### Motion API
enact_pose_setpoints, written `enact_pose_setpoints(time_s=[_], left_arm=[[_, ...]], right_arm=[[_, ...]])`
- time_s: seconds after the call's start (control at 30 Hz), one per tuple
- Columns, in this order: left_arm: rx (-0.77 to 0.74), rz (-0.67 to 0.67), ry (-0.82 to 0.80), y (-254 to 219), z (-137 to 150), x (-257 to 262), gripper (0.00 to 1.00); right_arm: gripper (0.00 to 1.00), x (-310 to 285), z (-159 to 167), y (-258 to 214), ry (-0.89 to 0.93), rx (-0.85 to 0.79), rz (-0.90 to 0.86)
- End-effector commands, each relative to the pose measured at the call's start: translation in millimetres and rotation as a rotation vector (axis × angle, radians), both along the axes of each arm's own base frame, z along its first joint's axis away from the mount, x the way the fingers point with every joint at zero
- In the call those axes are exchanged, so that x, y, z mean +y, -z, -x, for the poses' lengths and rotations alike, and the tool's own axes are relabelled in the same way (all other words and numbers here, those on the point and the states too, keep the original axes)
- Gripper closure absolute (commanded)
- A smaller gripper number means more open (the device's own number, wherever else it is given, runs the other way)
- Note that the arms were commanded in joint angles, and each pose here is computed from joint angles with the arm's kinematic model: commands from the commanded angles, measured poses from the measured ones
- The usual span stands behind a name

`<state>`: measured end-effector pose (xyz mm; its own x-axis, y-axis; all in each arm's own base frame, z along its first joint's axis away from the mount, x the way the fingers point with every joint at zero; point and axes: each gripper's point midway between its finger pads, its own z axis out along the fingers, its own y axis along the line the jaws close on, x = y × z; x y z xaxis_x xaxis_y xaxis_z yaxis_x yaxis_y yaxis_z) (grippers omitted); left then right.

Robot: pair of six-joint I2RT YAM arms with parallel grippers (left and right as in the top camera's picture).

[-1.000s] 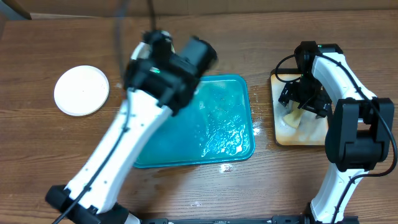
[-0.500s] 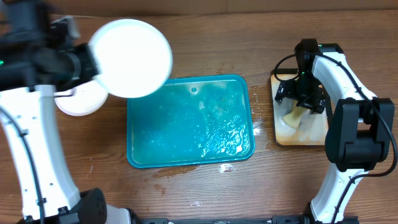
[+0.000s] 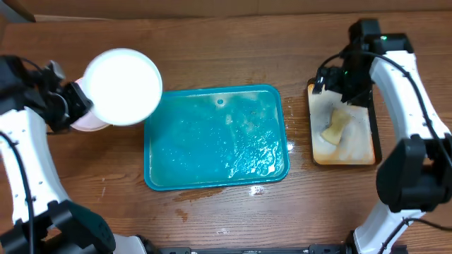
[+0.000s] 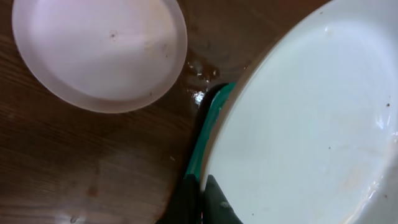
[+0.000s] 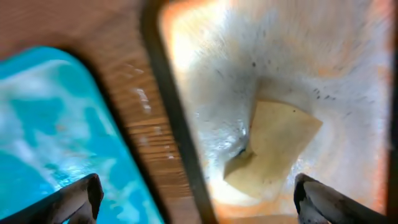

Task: Clean dirty plates on tray and stack at the side
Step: 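Carry the white plate left with the left gripper over the plate stack, then lower the white plate onto the stack and open the left gripper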

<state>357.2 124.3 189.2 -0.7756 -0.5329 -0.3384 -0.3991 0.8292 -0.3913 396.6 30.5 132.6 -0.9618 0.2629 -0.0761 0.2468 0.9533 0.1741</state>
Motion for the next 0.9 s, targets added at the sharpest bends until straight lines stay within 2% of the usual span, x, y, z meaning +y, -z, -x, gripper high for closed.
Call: enact_pose_setpoints(time_s=[0.0, 0.23, 0.4, 0.57, 0.7, 0.87], left_arm=[[0.033, 0.005, -0.052, 27.0, 7.4, 5.7, 0.96], [0.031, 0.036, -0.261, 63.3, 17.1, 61.5, 0.96], [0.077, 0.066, -0.315, 97.8, 19.9, 86.5, 0.96], [0.11, 0.091, -0.321, 135.8, 9.4, 94.1, 0.96], [0.081, 0.084, -0.347, 139.8, -0.8, 103.1, 0.96], [0.022, 0.039, -0.364, 119.9, -16.4, 119.6, 0.96]], right_arm=[[0.0, 2.3, -1.5, -54.0, -0.013, -0.119, -0.016], [0.0, 9.9, 24.2, -94.2, -0.061, -0.124, -0.023], [0.0, 17.1, 30.4, -100.5, -0.101, -0.135, -0.024], [0.0, 22.2, 39.5, -98.7, -0.116, -0.1, -0.024], [0.0, 27.5, 45.7, -97.6, -0.132, -0.077, -0.025], [0.0, 36.6, 49.2, -97.3, -0.159, -0.069, -0.026]])
